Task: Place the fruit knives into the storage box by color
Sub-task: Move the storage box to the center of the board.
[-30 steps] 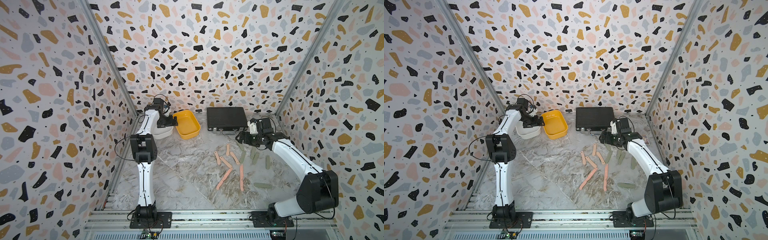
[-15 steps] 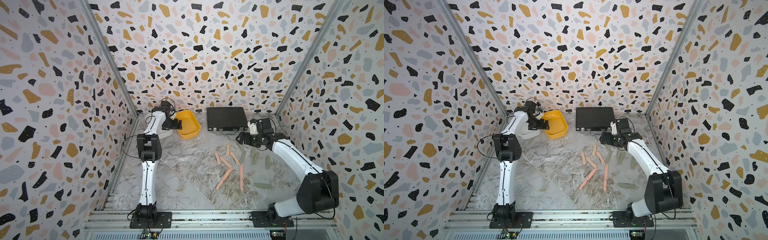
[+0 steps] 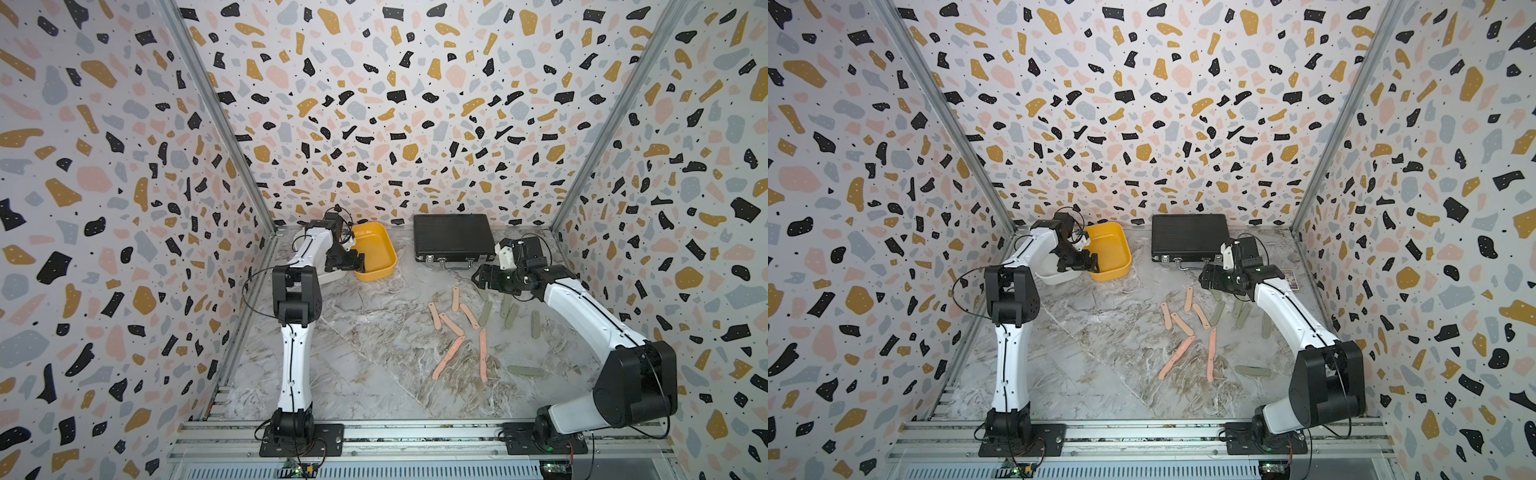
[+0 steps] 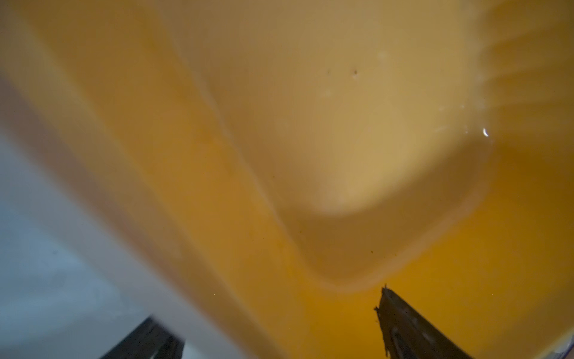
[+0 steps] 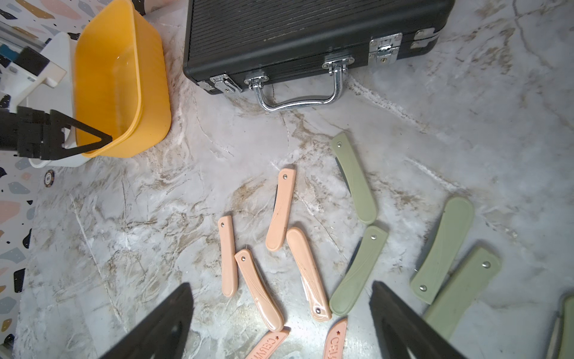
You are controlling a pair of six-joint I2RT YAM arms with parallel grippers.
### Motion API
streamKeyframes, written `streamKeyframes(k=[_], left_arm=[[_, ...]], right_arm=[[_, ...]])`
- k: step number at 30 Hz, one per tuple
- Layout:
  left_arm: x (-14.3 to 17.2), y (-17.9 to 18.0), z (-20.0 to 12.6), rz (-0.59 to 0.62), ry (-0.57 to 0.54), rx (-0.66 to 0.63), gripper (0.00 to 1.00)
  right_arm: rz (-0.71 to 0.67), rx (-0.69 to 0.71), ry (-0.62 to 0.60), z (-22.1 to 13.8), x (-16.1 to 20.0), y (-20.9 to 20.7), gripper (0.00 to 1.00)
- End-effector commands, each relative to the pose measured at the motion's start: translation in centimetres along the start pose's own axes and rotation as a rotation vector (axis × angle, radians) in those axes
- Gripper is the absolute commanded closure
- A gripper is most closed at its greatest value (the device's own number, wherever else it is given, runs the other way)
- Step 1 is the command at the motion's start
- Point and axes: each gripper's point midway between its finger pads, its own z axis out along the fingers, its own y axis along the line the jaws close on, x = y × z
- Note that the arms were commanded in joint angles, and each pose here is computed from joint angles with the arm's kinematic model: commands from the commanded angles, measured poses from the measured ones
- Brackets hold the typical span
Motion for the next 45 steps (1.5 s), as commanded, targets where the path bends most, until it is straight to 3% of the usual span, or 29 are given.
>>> streamKeyframes(k=[1,22,33,40,45], left_arm=[[1.8,-2.1,-1.7,0.036,0.023,0.051,0.05],[13.5,-5.9,-1.1,0.093,0.151,0.22,0.06],[18.4,-8.1,-2.1,0.123,0.215,0.317,0.06],[19.4,-8.5,-3.2,0.145,0.189,0.318,0.06],[16.6,-7.5,-6.3,0.131,0.055,0.248,0.04]], right_arm=[[-0.017,-0.007,0.001,-0.3,0.2,0.4,0.09],[-0.047,-0.029,0.056,1.4,0.8,2.0,0.08],[-0.143,-0.028,0.104,2.9,0.9,4.8,0.08],[-0.217,-0.018,0.125,3.2,0.6,6.7,0.07],[-0.257,-0.008,0.111,3.3,0.6,8.0,0.08]])
